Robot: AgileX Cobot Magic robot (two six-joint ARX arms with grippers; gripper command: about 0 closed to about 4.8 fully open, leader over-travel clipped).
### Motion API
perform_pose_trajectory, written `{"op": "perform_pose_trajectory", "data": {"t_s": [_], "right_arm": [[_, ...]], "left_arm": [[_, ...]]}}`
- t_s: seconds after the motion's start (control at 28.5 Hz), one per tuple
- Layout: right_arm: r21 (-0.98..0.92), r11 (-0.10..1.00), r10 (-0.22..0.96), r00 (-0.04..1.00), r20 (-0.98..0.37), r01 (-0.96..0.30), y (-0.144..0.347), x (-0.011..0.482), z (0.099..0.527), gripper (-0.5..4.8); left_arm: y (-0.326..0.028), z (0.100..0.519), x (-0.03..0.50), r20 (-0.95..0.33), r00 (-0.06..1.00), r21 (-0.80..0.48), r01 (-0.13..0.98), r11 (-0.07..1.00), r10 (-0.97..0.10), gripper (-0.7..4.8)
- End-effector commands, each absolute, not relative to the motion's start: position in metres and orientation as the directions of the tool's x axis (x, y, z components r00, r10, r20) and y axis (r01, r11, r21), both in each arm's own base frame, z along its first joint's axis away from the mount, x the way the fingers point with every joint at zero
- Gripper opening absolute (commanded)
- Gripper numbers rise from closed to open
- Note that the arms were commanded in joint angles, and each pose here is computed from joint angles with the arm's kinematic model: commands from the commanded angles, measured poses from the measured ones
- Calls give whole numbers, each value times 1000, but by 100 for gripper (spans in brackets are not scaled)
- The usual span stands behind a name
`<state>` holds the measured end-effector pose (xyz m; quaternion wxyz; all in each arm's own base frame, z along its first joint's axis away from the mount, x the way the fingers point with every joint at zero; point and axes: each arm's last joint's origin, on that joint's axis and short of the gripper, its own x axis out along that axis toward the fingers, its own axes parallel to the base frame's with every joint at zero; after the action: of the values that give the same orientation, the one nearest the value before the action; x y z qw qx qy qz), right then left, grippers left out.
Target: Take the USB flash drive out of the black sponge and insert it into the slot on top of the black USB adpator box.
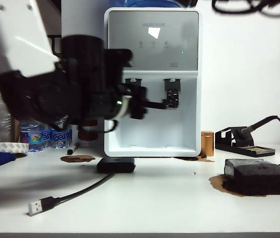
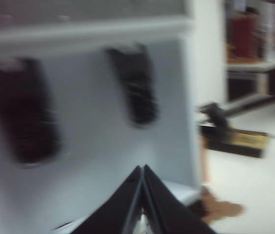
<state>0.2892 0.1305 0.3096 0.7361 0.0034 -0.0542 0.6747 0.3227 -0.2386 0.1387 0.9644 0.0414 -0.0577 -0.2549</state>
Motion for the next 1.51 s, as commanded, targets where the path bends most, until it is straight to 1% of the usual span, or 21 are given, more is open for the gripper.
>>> {"op": "perform_pose_trajectory", "data": {"t_s": [0.04,0.07,0.11,0.21,0.28,0.35,0.39,0.56,0.7,0.81,0.84,0.88,0.95,1.05,1.12,1.23,1.26,1.3,1.33,1.4,1.51], "right_arm": [[-163,38,998,30,52,-986,135,301,290,-2],[-153,38,999,32,41,-987,137,307,280,-2],[-139,36,999,32,35,-990,138,310,275,-2],[-95,31,999,30,16,-995,145,328,256,-2],[-72,-12,1000,-12,6,-997,155,341,245,-2],[-52,-33,999,-33,-1,-998,163,356,234,-2],[-22,-58,998,-58,-5,-998,170,365,226,-2],[44,-80,996,-81,-26,-996,191,391,188,-2],[79,-88,995,-91,-40,-993,203,406,163,-2],[130,-78,995,-86,-56,-988,206,419,149,-2],[149,-75,994,-86,-64,-986,207,424,144,-2],[152,-72,994,-83,-67,-986,208,427,142,-2],[146,-27,996,-40,-84,-989,204,431,138,-2],[142,11,989,-10,-147,-990,196,431,126,-2],[131,34,980,7,-200,-991,193,429,117,-2],[97,21,976,-1,-217,-995,193,428,114,-2],[48,16,975,5,-220,-999,193,428,114,-2],[36,25,974,16,-226,-999,193,428,114,-2],[16,53,970,47,-237,-998,193,429,114,-2],[-42,41,973,49,-227,-998,195,430,116,-2],[-97,30,977,50,-208,-995,200,430,118,-2]], "left_arm": [[-194,154,330,100,956,96,266,959,-275,-4],[-173,161,330,119,967,92,216,972,-226,-4],[-161,164,330,130,972,89,185,979,-196,-4],[-102,177,324,161,987,79,17,997,-30,-4],[-75,180,313,158,987,89,-52,995,38,-4],[-58,181,297,151,986,136,-95,986,75,-4],[-52,181,284,145,986,156,-98,983,75,-4],[-43,169,226,110,993,184,17,983,-38,-4],[-36,160,193,122,991,185,30,982,-53,-4],[-33,155,178,117,991,197,38,980,-62,-4],[-33,153,173,121,988,200,71,977,-96,-4],[-33,152,171,120,987,201,82,976,-107,-4],[-33,148,167,102,987,201,100,974,-122,-4],[-33,143,167,56,992,206,100,973,-114,-4],[-33,143,167,54,992,206,101,973,-114,-4],[-33,143,167,58,992,201,100,974,-114,-4],[-31,148,167,102,993,180,43,983,-62,-4],[-30,150,167,121,992,173,12,985,-34,-4],[-29,153,169,133,991,163,-43,986,21,-4],[-28,154,170,137,989,156,-81,984,60,-4],[-28,154,170,138,989,153,-82,985,61,-4]]}}
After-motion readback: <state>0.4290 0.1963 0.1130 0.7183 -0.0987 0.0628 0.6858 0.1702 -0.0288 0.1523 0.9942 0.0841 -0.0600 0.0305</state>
